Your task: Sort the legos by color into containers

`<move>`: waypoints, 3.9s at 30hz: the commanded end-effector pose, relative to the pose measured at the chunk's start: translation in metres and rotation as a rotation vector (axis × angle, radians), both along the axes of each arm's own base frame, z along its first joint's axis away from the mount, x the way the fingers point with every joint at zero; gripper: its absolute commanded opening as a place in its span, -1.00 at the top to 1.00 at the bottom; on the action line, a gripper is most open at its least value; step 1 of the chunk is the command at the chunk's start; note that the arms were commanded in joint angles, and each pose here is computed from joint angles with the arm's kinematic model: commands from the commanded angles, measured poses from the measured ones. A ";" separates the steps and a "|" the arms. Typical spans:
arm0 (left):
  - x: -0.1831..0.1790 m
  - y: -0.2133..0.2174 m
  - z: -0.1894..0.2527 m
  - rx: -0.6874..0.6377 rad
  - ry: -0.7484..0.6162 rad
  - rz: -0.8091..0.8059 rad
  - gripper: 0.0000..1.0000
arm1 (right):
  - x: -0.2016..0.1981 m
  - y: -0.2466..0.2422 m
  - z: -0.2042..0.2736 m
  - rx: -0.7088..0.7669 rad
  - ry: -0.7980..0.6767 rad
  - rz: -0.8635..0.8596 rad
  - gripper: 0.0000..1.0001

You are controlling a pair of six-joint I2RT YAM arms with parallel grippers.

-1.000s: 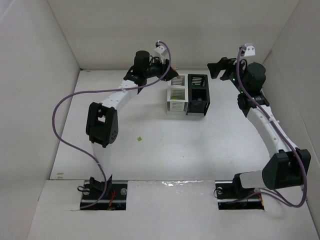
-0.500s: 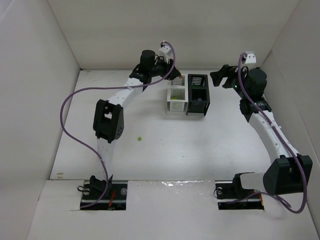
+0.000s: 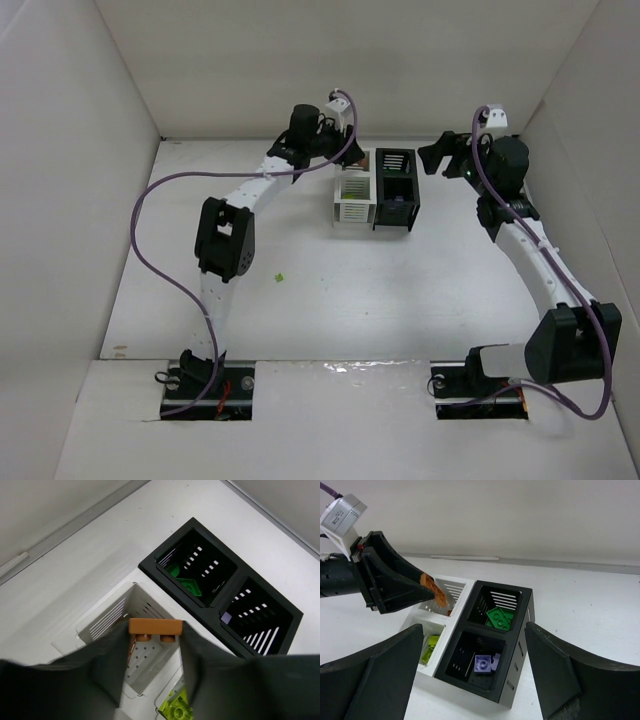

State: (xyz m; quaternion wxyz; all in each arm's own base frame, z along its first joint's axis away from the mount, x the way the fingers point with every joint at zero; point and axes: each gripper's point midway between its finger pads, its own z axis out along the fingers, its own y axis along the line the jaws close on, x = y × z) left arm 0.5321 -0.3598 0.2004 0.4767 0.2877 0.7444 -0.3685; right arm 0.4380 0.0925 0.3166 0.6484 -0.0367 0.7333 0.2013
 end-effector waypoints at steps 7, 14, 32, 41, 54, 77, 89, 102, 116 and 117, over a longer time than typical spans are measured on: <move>0.007 0.000 0.053 -0.035 -0.132 0.003 -0.39 | 0.003 0.004 0.024 0.000 -0.060 0.027 -0.74; -0.041 0.036 0.150 -0.115 -0.294 -0.101 -0.12 | 0.001 0.004 0.007 -0.069 -0.053 0.051 -0.74; -0.233 0.227 -0.007 0.689 0.055 -0.164 0.08 | -0.034 -0.009 -0.022 -0.175 -0.017 0.096 -0.67; -0.267 0.202 -0.073 0.799 0.192 -0.259 0.05 | -0.042 0.000 -0.013 -0.165 -0.035 0.121 -0.67; -0.275 0.201 -0.135 0.994 0.425 -0.236 0.11 | -0.051 -0.002 -0.012 -0.166 -0.036 0.110 -0.67; -0.279 0.198 -0.162 0.994 0.474 -0.273 0.23 | -0.048 0.003 -0.011 -0.165 -0.036 0.129 -0.67; -0.275 0.214 -0.173 1.026 0.498 -0.273 0.14 | -0.047 0.005 -0.016 -0.164 -0.019 0.139 -0.67; -0.279 0.216 -0.180 1.020 0.521 -0.301 0.14 | -0.045 0.005 -0.015 -0.164 -0.018 0.139 -0.67; -0.277 0.207 -0.184 1.017 0.515 -0.322 0.28 | -0.045 0.005 -0.015 -0.164 -0.018 0.139 -0.67; -0.278 0.207 -0.187 1.021 0.523 -0.325 0.32 | -0.045 0.005 -0.015 -0.164 -0.018 0.139 -0.67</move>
